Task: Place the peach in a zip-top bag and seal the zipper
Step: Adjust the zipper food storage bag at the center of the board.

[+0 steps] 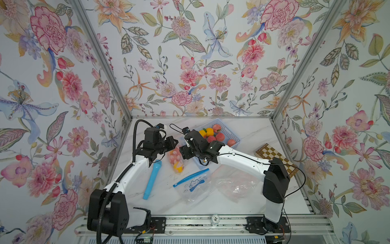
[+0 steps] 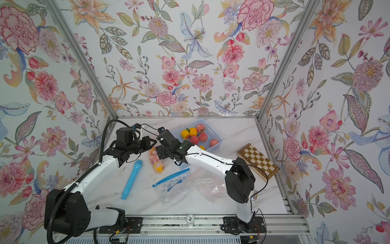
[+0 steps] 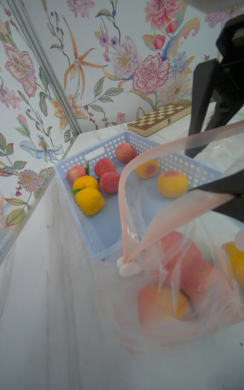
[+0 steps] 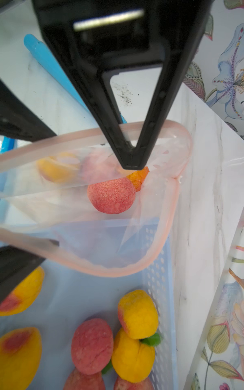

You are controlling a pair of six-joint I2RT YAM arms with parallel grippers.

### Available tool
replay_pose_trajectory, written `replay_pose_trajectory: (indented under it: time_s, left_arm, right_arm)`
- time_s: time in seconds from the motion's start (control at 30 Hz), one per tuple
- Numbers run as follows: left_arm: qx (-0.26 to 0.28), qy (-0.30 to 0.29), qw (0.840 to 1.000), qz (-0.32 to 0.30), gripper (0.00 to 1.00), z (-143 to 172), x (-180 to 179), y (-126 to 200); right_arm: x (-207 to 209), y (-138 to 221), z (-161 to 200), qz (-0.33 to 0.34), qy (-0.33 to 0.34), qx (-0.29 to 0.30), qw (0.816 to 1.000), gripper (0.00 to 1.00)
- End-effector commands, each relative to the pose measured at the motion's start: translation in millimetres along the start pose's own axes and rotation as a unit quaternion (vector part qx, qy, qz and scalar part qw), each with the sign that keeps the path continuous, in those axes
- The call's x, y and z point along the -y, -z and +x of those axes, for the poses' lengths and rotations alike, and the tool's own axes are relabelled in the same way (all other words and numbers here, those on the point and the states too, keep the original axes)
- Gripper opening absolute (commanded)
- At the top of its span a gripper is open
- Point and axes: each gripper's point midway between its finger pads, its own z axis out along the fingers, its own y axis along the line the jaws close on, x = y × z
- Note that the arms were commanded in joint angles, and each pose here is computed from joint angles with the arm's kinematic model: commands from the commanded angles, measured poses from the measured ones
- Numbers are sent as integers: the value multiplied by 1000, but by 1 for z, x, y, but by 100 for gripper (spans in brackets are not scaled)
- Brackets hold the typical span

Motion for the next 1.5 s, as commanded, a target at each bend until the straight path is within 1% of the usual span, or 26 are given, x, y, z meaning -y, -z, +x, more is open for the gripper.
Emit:
replay_pose_trajectory:
  time_s: [0.0, 0.07, 0.17, 0.23, 0.33, 0.43, 0.53, 0.67, 0.7, 0.83, 0.97, 1.1, 1.2, 1.3, 1.37, 1.47]
  left_arm:
    - [6, -5, 1000, 13, 0, -4, 8, 6]
    - [8, -6, 1000, 13, 6, -6, 8, 7]
    - [16, -14, 1000, 7, 15, -12, 10, 11]
    - [25, -22, 999, 3, 21, -17, 13, 16]
    - [48, -32, 998, -8, 29, -28, 14, 27]
    - [76, -35, 996, -23, 36, -39, 11, 40]
    - [107, -36, 993, -45, 41, -48, 3, 54]
    - [141, -38, 987, -69, 42, -52, -10, 69]
    - [149, -39, 985, -74, 43, -51, -13, 71]
    - [164, -51, 982, -81, 43, -45, -26, 70]
    - [170, -60, 980, -85, 41, -38, -39, 63]
    - [156, -45, 985, -63, 40, -31, -40, 53]
    - [142, -46, 988, -35, 41, -33, -29, 48]
    - [113, -64, 992, -3, 47, -33, -12, 45]
    - [79, -74, 994, -10, 50, -31, -10, 43]
    - [22, -82, 994, -63, 50, -23, -23, 43]
  right_arm:
    - [2, 0, -11, 8, 12, 10, 1000, 54]
    - [2, 2, -11, 5, 16, 10, 1000, 40]
    - [4, 4, -8, 6, 22, 7, 1000, 24]
    - [6, 7, -7, 5, 24, 7, 1000, 15]
    - [10, 11, -6, 4, 28, 6, 1000, 5]
    - [10, 17, -6, -4, 39, 8, 999, 0]
    - [9, 24, -4, -15, 56, 12, 998, 0]
    - [5, 32, -1, -35, 82, 20, 996, 0]
    - [3, 34, -1, -42, 88, 23, 995, 0]
    - [-4, 43, -2, -69, 111, 34, 991, 0]
    - [0, 49, -4, -73, 126, 41, 989, 0]
    - [4, 51, -1, -75, 143, 43, 986, 0]
    - [6, 47, 5, -70, 152, 36, 985, 0]
    - [10, 41, 8, -61, 153, 30, 986, 0]
    - [12, 39, 8, -55, 157, 29, 986, 0]
    - [15, 39, 2, -48, 164, 35, 985, 0]
